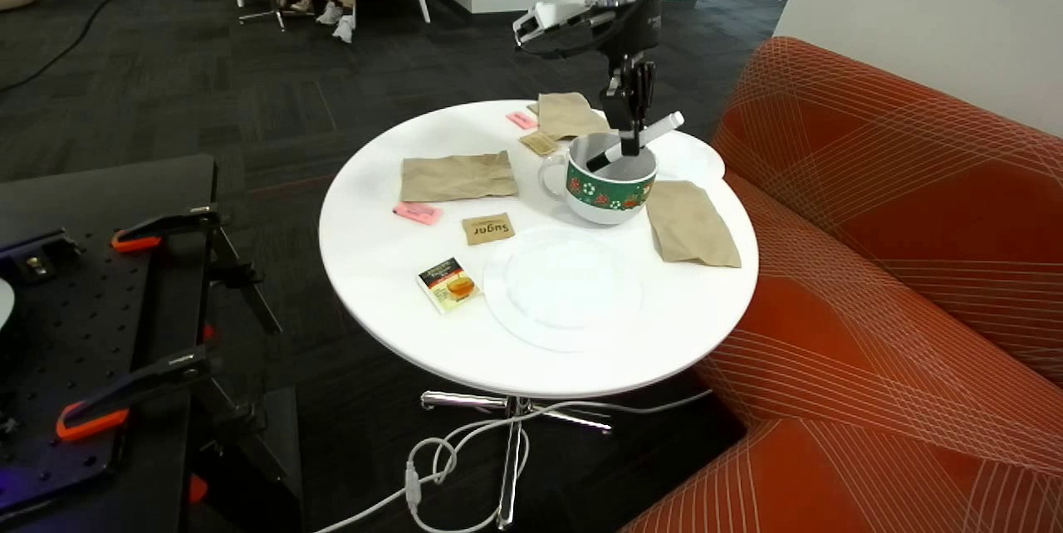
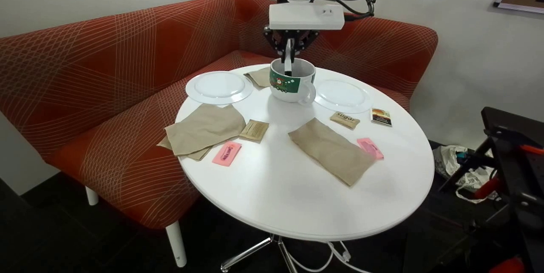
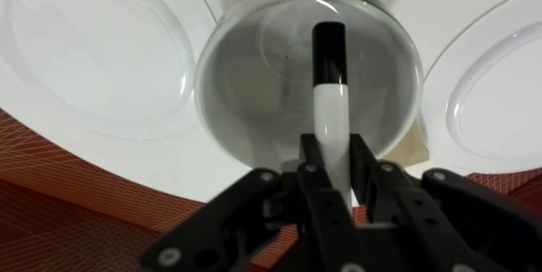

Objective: Pick up the pen from the mug cup and put it on the table.

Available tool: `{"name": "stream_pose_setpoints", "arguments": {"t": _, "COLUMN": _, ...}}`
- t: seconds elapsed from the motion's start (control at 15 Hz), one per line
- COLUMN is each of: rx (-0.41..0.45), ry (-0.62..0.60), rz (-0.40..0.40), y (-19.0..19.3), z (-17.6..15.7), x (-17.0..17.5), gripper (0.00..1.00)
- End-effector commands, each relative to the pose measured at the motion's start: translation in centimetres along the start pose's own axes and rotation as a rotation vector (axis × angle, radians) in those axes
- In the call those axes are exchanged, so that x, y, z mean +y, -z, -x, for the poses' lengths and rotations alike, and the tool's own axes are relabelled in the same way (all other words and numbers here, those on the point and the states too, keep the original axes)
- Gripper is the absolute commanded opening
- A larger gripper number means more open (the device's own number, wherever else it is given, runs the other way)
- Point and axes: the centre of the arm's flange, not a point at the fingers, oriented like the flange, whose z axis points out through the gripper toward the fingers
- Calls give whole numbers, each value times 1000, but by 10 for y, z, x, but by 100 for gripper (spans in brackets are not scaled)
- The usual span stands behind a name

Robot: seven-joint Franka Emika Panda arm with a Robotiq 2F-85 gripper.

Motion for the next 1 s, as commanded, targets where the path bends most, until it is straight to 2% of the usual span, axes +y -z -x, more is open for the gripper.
{"name": "stream_pose_setpoints", "arguments": {"t": 0.0, "rx": 74, "ry": -34, "rz": -35, "y": 44, "z": 5, "x": 25, "gripper": 5}}
{"name": "stream_pose_setpoints", "arguments": {"t": 0.2, "rx": 128, "ry": -36, "rz": -54, "y": 71, "z": 3, "x": 31, "gripper": 5}}
{"name": "stream_pose_setpoints", "arguments": {"t": 0.47, "rx": 161, "ry": 25, "rz": -116, "y": 103, "z": 9, "x": 39, "gripper": 5}}
{"name": "stream_pose_setpoints", "arguments": {"t": 0.73, "rx": 112, "ry": 182, "rz": -181, "y": 121, "z": 35, "x": 32, "gripper": 5}}
{"name": "stream_pose_setpoints", "arguments": {"t": 0.93, "rx": 53, "ry": 337, "rz": -232, "y": 126, "z": 69, "x": 24, "gripper": 5}}
